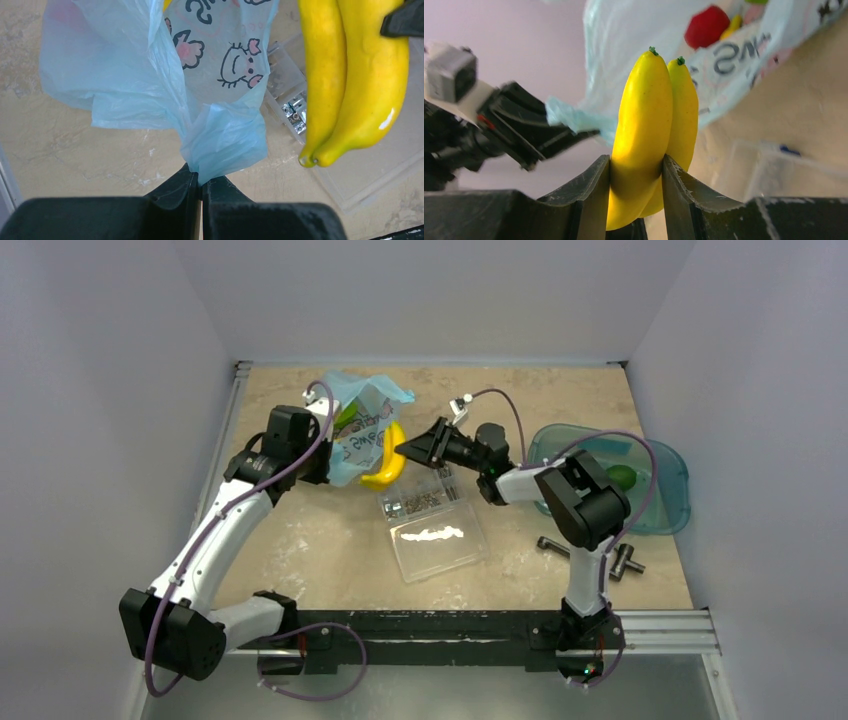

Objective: Take the fake fruits out of the plastic bag
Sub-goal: Take out the fake fruit from the plastic bag, then place the fake fruit in the bin.

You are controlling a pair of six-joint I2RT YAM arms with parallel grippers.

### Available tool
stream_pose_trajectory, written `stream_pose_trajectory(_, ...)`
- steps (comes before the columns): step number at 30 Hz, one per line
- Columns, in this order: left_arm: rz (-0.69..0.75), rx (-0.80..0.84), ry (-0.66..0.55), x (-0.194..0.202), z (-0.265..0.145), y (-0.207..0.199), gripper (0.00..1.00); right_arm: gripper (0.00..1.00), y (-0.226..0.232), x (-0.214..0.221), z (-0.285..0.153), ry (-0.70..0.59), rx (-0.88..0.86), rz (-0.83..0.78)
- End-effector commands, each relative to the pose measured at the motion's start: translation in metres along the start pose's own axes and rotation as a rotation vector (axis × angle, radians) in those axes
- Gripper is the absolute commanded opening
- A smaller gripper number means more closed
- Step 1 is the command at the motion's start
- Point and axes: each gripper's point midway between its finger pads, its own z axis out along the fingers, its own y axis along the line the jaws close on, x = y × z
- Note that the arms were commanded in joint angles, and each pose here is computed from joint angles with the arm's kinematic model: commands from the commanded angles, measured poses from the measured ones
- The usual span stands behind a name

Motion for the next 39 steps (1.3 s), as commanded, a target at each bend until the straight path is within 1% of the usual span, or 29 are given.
stream_pose_trajectory(1,0.027,0.058,-0.045,-0.013,-0.005,-0.010,0.00,0.00,0.009,0.025,-0.026,0.086,-0.001,-0.094)
stream_pose_trajectory(3,0.030,0.068,-0.044,-0.013,-0.006,-0.011,0.00,0.00,0.010,0.029,-0.038,0.094,0.024,-0.125)
stream_pose_trajectory(5,0.033,0.077,-0.045,-0.013,-0.007,-0.013,0.00,0.00,0.010,0.023,-0.051,0.069,0.066,-0.168)
stream_pose_trajectory(7,0.034,0.090,-0.046,-0.015,-0.008,-0.015,0.00,0.00,0.009,0.007,-0.067,0.010,0.126,-0.205)
stream_pose_trajectory(9,0.034,0.101,-0.046,-0.015,-0.009,-0.016,0.00,0.00,0.003,-0.015,-0.088,-0.072,0.224,-0.221)
stream_pose_trajectory(10,0.034,0.105,-0.045,-0.014,-0.009,-0.017,0.00,0.00,-0.005,-0.027,-0.102,-0.118,0.298,-0.215)
stream_pose_trajectory(14,0.037,0.122,-0.050,-0.015,-0.012,-0.020,0.00,0.00,-0.009,-0.076,-0.156,-0.320,0.482,-0.264)
stream_pose_trajectory(16,0.036,0.128,-0.051,-0.016,-0.013,-0.020,0.00,0.00,-0.015,-0.102,-0.187,-0.446,0.617,-0.265)
stream_pose_trajectory(19,0.029,0.101,-0.061,-0.018,-0.015,-0.016,0.00,0.00,-0.026,-0.131,-0.239,-0.650,0.820,-0.215)
stream_pose_trajectory(22,0.016,0.049,-0.074,-0.020,-0.020,-0.007,0.00,0.00,-0.035,-0.147,-0.289,-0.857,0.988,-0.126)
stream_pose_trajectory(25,0.004,0.022,-0.090,-0.021,-0.019,-0.003,0.00,0.00,-0.045,-0.149,-0.325,-0.990,1.080,-0.022)
stream_pose_trajectory(28,-0.002,0.022,-0.080,-0.021,-0.018,-0.003,0.00,0.00,-0.054,-0.147,-0.356,-1.090,1.134,0.034)
stream_pose_trajectory(31,-0.007,0.022,-0.070,-0.019,-0.015,-0.003,0.00,0.00,-0.059,-0.150,-0.388,-1.164,1.199,0.044)
stream_pose_trajectory(35,-0.006,0.030,-0.056,-0.021,-0.016,-0.005,0.00,0.00,-0.073,-0.149,-0.429,-1.199,1.325,0.087)
stream_pose_trajectory(39,-0.009,0.029,-0.070,-0.022,-0.015,-0.005,0.00,0.01,-0.087,-0.138,-0.455,-1.195,1.350,0.162)
